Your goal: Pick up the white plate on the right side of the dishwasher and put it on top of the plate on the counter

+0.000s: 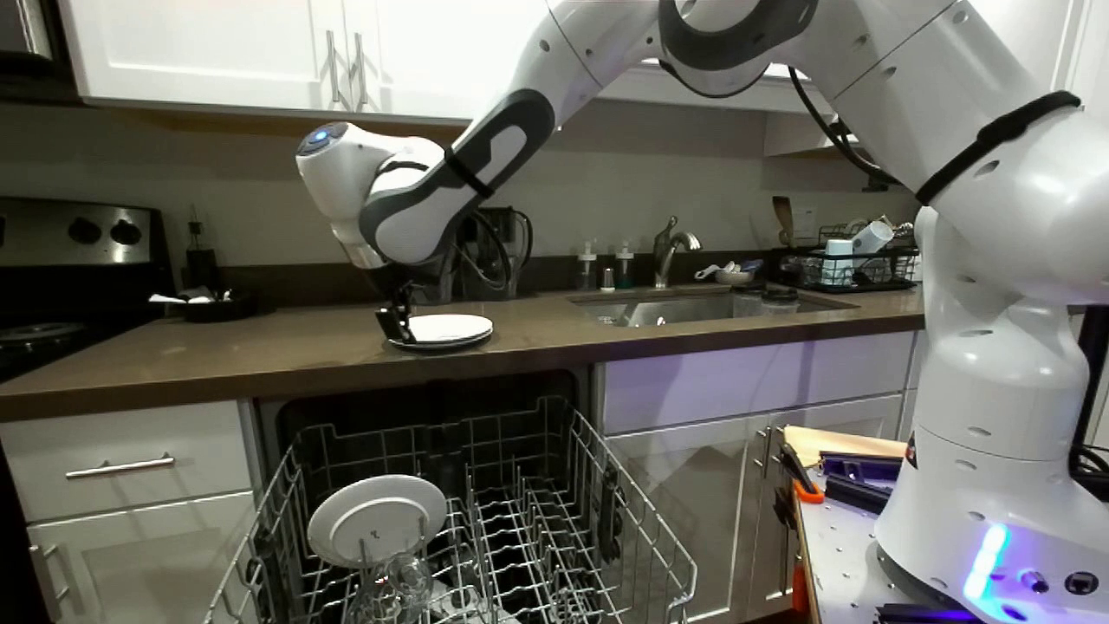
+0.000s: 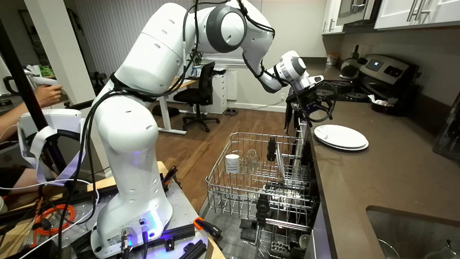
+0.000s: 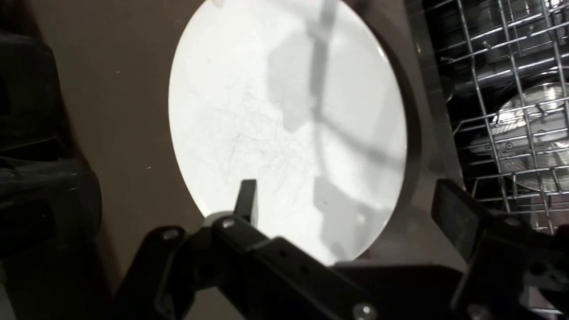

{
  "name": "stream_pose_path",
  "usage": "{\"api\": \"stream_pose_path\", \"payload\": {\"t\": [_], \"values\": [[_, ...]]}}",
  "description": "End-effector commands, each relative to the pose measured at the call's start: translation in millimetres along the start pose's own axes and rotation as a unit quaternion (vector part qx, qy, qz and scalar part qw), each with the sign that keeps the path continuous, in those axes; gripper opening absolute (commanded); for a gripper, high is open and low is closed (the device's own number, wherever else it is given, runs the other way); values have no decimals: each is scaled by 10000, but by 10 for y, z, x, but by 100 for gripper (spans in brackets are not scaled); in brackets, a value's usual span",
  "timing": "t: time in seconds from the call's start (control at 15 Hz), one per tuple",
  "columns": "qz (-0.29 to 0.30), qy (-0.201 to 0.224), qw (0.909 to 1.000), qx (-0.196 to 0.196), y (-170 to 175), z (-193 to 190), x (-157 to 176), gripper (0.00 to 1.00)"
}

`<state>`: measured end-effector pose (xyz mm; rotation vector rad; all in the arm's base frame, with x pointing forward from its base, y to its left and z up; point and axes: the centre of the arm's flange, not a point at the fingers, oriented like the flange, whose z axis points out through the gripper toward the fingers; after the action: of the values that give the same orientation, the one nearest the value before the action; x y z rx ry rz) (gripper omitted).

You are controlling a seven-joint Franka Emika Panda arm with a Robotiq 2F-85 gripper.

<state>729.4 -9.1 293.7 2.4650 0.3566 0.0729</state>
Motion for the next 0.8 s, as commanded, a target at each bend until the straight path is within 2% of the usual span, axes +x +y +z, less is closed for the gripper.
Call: {"api": "stream_pose_path", "payload": {"t": [0.0,0.4,0.73], "values": [[-157,5,9986,513,4,-196,-174,100],[-371,-6,9916,1237,-332,-639,-574,100],[-742,73,9795,1873,-736,-1218,-1173,100]]}}
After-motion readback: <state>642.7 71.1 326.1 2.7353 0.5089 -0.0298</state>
